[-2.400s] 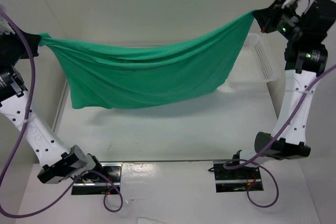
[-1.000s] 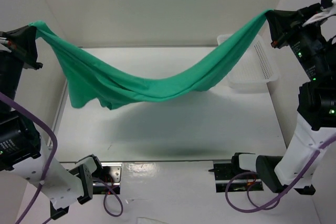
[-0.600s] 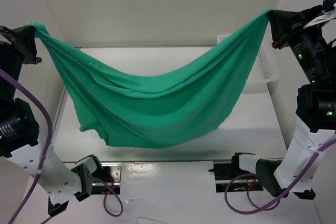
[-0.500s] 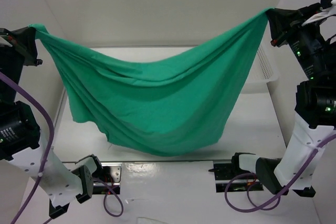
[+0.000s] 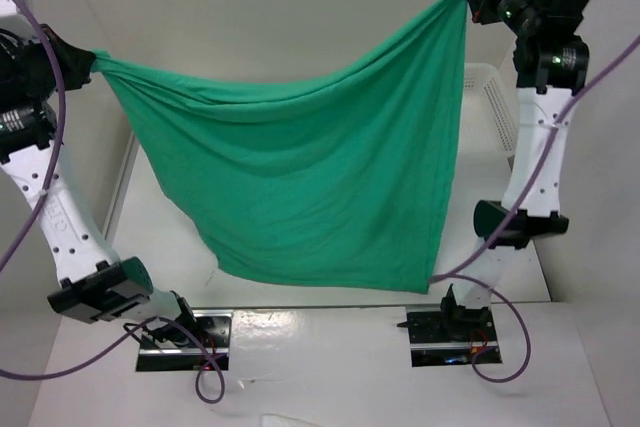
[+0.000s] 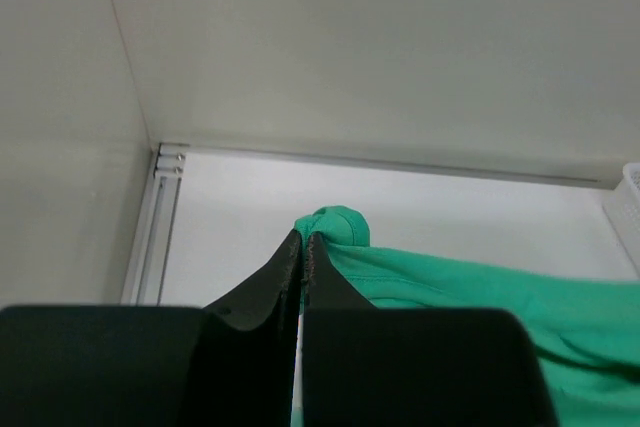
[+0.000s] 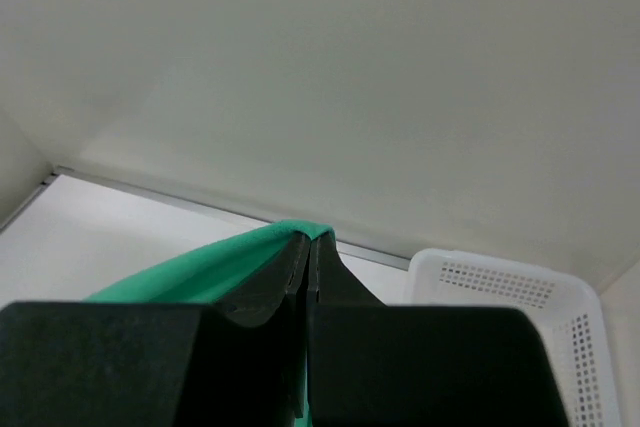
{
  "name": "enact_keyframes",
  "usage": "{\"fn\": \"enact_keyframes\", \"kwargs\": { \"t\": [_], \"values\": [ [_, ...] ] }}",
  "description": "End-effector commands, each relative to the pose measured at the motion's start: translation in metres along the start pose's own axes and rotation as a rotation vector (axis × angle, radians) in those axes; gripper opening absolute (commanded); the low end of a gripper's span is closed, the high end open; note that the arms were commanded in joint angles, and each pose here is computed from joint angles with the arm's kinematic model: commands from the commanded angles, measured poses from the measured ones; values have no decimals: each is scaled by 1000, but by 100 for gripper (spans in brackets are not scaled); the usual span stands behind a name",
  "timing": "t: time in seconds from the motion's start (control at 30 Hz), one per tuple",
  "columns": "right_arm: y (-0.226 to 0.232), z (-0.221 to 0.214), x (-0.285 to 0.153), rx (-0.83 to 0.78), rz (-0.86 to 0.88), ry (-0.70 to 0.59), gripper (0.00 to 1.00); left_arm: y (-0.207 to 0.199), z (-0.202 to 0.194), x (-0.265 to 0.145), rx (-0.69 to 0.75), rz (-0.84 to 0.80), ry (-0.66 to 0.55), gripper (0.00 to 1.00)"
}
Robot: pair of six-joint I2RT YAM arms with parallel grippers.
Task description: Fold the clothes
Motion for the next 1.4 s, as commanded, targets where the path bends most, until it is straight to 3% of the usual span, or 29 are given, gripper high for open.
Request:
{"fn": "enact_keyframes", "kwargs": {
  "t": [0.0,0.23,0.47,0.77,0.93,1.37],
  "values": [
    [-1,7,12,-1,-16,-15,0,1,15,10,81,-32,-68,0],
    [11,9,27,-19,5,-46,0,-5,20,15,99,-58,-88,0],
    [34,69,-41,-68,12,-186,0,-43,46,-40,169,-56,-230,0],
    [57,82,-108,-97,39,-198,0,-86,52,-117,208,-23,-329,0],
    [72,99,-170,-170,-14,-321,0,-102,51,-154,224,20,-397,0],
    [75,103,-192,-200,-52,-341,0,-111,52,-186,218,93,-479,0]
  ]
}}
Point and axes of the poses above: each gripper's point midway between its finger pads, its own x axis out along the fingers, its own y axis along the line the jaws close on, z = x × y, the point moved 7 cm from there along -x, back along the fingers, and after that the axes turned 8 degrees about -x, right-handed, at the moved point
